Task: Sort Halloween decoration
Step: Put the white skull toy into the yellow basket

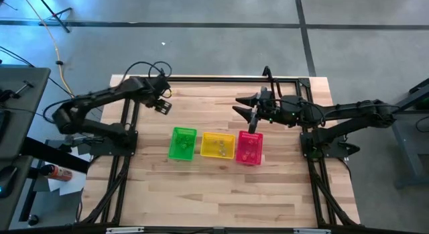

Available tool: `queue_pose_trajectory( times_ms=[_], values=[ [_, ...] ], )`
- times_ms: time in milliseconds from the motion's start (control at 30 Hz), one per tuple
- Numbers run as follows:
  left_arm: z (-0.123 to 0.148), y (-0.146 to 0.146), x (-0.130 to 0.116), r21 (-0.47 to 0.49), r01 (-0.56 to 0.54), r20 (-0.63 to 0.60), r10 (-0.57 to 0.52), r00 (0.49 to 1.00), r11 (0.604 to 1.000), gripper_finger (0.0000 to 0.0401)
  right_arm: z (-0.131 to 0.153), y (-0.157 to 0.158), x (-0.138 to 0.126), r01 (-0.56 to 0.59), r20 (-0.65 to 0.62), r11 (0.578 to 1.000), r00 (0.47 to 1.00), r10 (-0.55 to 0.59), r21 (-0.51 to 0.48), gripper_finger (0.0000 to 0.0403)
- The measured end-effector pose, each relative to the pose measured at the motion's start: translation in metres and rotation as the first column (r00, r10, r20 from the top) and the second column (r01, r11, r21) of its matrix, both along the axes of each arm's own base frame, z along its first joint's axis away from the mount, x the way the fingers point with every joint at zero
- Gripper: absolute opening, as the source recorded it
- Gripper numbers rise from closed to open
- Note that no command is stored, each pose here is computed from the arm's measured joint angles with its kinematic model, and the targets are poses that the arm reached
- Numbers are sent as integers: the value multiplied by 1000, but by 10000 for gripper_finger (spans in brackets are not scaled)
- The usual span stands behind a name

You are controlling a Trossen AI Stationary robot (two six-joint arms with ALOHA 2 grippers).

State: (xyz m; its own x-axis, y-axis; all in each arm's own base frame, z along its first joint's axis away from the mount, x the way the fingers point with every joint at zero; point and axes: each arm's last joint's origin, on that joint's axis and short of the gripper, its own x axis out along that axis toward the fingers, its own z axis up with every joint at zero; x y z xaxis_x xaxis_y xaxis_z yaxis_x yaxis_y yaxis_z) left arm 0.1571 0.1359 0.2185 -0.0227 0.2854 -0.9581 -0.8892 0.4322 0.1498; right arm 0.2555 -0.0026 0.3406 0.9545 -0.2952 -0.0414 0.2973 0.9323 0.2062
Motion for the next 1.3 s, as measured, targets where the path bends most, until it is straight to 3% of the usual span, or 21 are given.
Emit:
queue_pose_trajectory(
  times_ms=[233,500,633,900,1100,1300],
  values=[
    [-44,30,-7,-106,-102,-56,96,994,989,197,-3,0,0,3,-23,999,1000,-2,39,169],
    [-66,47,-10,-164,-143,-34,139,990,976,197,-5,0,0,4,-36,999,999,-3,40,169],
    [-74,51,-12,-207,-160,-37,156,987,965,197,-6,0,0,5,-51,999,999,-3,39,169],
    [-74,52,-9,-184,-162,-25,160,987,969,195,-7,0,-1,8,-59,999,998,-5,39,169],
    [-75,51,-8,-198,-194,-9,196,981,961,166,-7,0,-1,8,-58,999,998,-5,52,169],
    [-81,42,-5,-172,-172,-43,167,985,970,137,-10,0,-1,8,-74,996,997,-1,88,169]
  ],
)
